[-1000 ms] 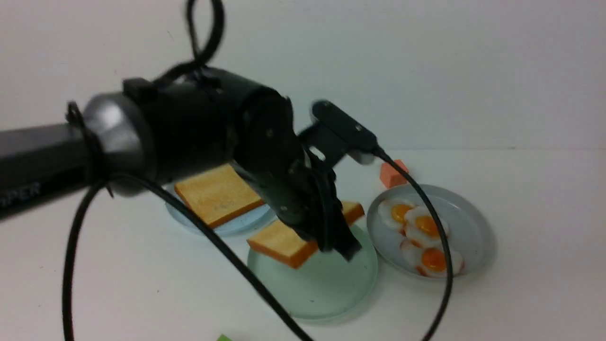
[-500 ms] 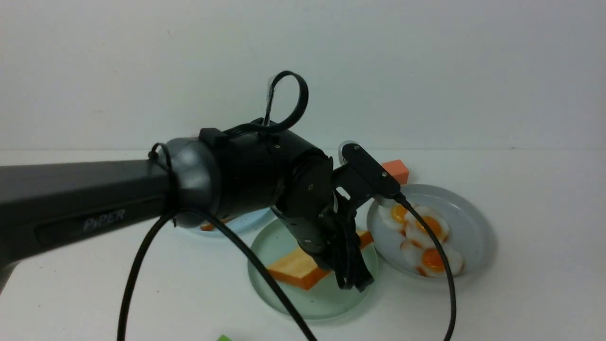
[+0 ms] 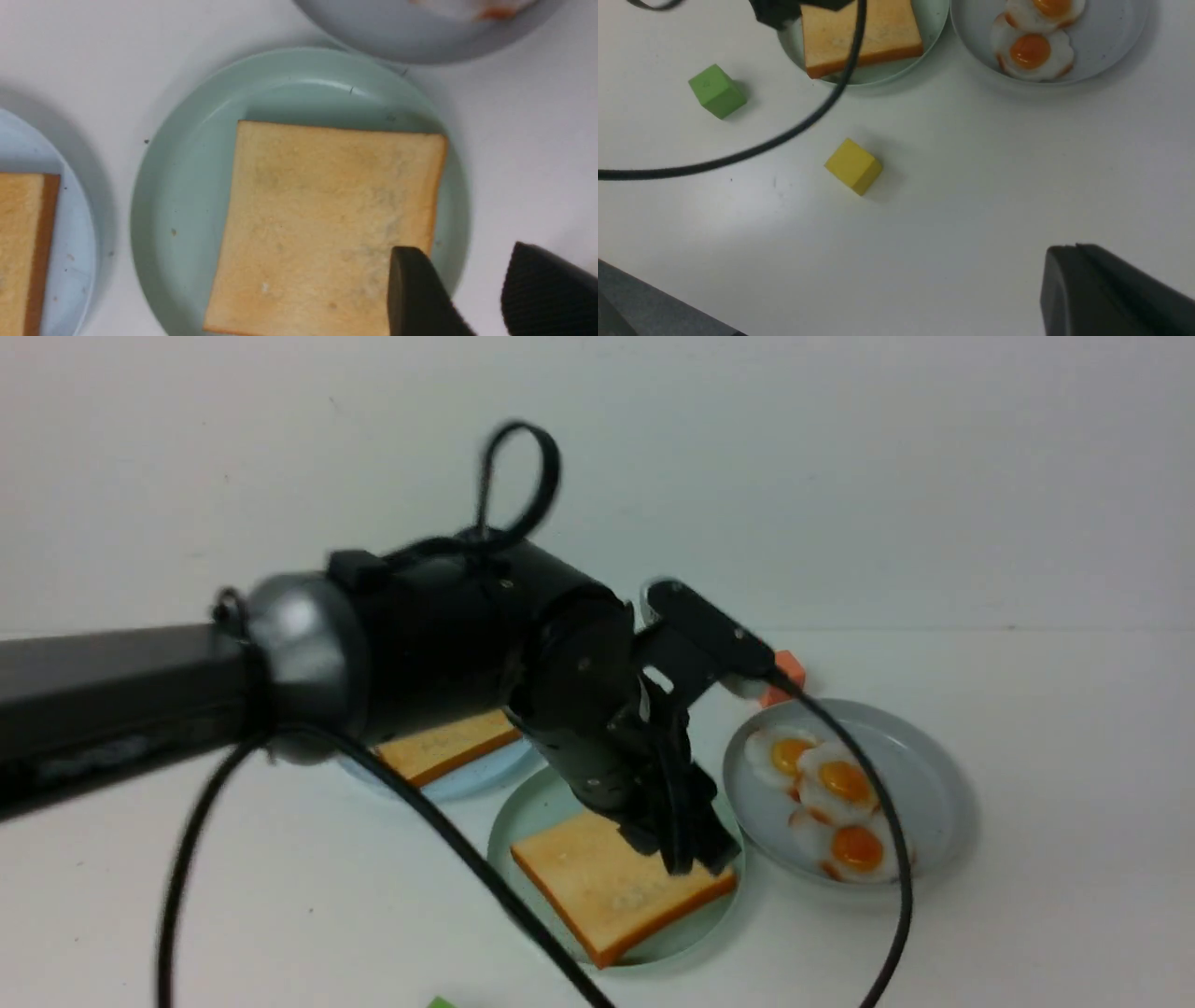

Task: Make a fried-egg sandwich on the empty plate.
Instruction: Use the right arm to grab a fried egg

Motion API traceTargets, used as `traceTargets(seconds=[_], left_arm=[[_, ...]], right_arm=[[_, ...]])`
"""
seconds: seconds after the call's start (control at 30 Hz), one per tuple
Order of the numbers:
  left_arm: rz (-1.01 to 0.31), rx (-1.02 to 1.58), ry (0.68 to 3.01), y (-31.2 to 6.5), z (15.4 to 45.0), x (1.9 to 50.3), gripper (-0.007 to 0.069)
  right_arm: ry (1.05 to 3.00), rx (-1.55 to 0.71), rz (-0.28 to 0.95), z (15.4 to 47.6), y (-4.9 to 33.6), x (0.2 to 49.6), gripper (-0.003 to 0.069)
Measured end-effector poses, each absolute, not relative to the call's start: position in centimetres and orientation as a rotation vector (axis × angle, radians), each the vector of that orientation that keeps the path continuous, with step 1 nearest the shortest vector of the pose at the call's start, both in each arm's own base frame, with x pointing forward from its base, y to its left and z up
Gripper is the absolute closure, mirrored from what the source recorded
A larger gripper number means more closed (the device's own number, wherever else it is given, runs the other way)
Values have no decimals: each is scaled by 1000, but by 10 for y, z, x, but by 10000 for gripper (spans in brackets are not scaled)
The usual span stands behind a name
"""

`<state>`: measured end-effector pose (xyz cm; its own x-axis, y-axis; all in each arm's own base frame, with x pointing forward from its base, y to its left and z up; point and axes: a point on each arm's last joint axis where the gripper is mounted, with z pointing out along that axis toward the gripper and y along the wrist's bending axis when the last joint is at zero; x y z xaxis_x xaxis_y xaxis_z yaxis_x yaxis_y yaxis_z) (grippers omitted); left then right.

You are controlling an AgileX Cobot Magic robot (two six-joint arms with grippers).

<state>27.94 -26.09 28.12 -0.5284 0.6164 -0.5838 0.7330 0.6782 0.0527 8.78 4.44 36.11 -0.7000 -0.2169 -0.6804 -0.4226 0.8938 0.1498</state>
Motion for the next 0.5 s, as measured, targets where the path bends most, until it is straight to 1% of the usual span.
traceTargets(seconds=[0.03,0.07,0.1,0.13,0.17,0.23,0.3,0.4,0.43,0.47,0.5], left_arm=[[-278,1025,2314,-260,285,278,396],[-314,986,2292,-254,304,270,444],[-358,942,2253,-241,335,254,561],[-384,917,2206,-229,357,242,619],[-401,902,2177,-221,368,232,638],[-440,866,2109,-198,392,207,638],[-469,844,2073,-178,400,184,638],[-495,828,2051,-147,392,150,638],[-500,822,2037,-143,394,146,638],[-513,811,2024,-127,381,128,638],[-519,805,2010,-125,383,126,638]], right_arm=[[2366,-456,388,361,45,89,628],[2368,-449,394,360,46,95,628],[2387,-438,400,356,50,111,627],[2398,-436,398,353,53,122,625],[2413,-444,394,348,56,134,623],[2437,-466,379,339,61,157,620],[2467,-489,363,329,66,181,613],[2538,-527,351,309,75,219,589],[2540,-530,349,307,76,222,587],[2584,-546,346,295,82,245,564],[2576,-548,345,296,82,246,564]])
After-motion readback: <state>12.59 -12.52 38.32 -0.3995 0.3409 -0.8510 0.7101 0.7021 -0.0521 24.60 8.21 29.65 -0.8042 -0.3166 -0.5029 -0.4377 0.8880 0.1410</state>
